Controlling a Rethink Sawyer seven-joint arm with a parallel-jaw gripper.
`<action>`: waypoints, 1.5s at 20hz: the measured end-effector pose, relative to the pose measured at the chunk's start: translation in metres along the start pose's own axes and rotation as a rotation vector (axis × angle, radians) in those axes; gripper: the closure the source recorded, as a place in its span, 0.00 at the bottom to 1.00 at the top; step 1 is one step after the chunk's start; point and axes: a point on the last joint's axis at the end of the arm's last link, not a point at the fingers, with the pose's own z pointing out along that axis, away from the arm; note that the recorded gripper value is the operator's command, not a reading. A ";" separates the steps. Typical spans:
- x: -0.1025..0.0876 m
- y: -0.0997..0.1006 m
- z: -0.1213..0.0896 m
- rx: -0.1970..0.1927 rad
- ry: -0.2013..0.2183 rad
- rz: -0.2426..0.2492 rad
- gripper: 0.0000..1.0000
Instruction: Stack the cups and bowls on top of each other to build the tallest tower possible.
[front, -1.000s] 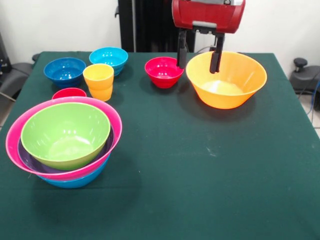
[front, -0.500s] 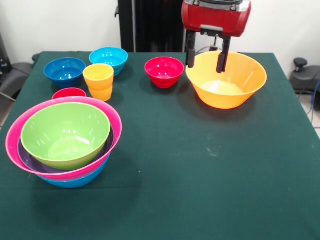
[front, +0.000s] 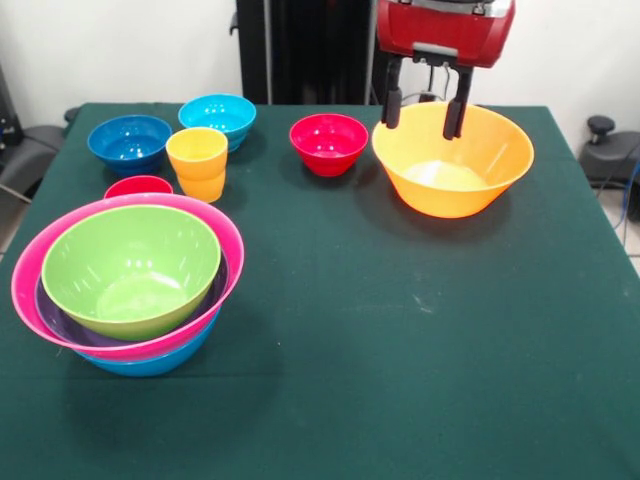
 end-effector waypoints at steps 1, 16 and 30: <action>0.000 0.000 0.000 0.001 0.000 0.002 0.00; 0.008 0.020 -0.008 -0.011 -0.047 0.036 0.00; 0.017 0.036 -0.018 -0.016 -0.045 0.074 0.00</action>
